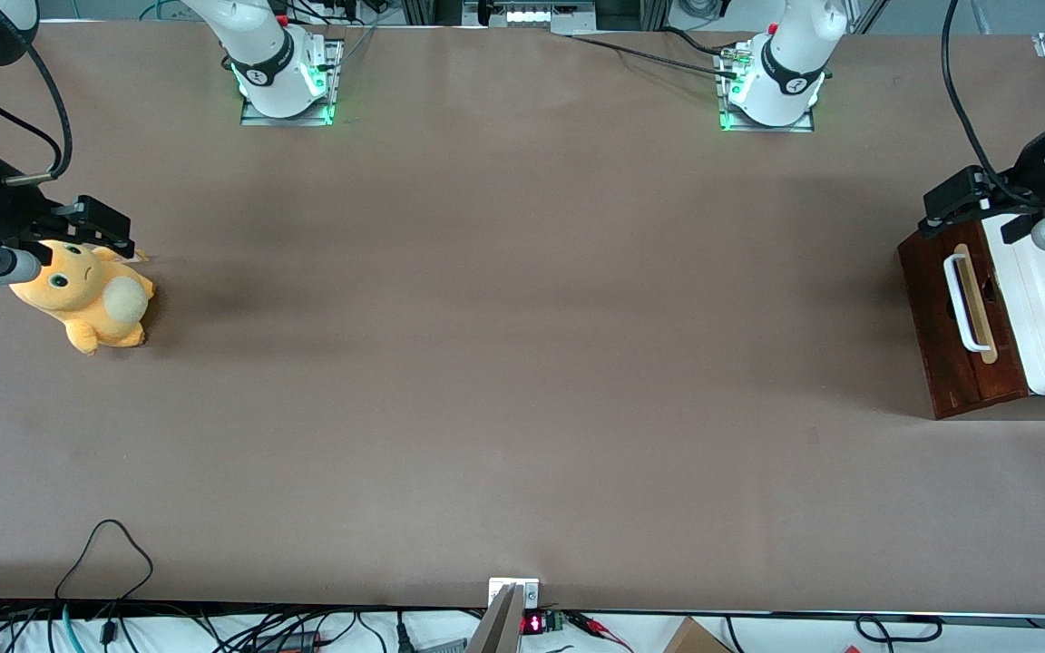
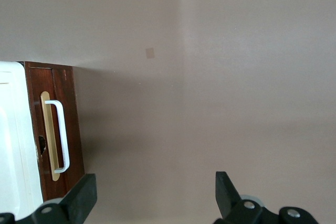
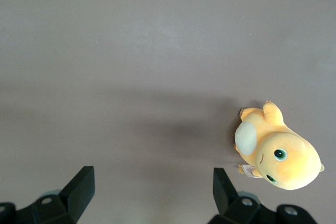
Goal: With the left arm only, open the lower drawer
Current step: 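Move the left gripper down toward the lower drawer's white handle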
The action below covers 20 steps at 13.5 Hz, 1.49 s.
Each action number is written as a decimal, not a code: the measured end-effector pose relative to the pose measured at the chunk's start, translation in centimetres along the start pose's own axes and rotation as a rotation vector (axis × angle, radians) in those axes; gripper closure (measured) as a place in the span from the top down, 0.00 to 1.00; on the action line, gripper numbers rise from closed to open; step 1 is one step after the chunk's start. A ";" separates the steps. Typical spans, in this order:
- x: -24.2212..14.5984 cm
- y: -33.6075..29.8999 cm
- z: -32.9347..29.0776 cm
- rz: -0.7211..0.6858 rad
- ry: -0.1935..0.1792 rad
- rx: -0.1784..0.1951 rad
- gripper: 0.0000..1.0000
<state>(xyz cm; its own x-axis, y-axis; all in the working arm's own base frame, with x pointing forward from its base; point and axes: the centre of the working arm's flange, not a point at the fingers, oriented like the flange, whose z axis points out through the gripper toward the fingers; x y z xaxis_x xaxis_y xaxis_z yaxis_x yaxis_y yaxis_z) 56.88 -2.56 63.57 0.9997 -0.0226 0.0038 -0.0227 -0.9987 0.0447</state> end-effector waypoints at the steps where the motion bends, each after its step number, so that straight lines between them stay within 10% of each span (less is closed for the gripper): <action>1: 0.0 0.0 0.0 0.000 0.000 0.000 1.00; 12: -0.6 0.3 -0.4 0.006 -0.018 0.004 1.00; 16: -0.5 1.4 0.3 0.042 -0.034 0.144 1.00; 20: 0.7 2.5 3.6 0.039 -0.096 0.168 1.00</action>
<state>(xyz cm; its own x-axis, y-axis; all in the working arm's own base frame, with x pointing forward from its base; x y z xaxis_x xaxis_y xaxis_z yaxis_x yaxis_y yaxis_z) 57.57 -5.23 60.11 0.9940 -0.0575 -0.0934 -0.0687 -0.9903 -0.1212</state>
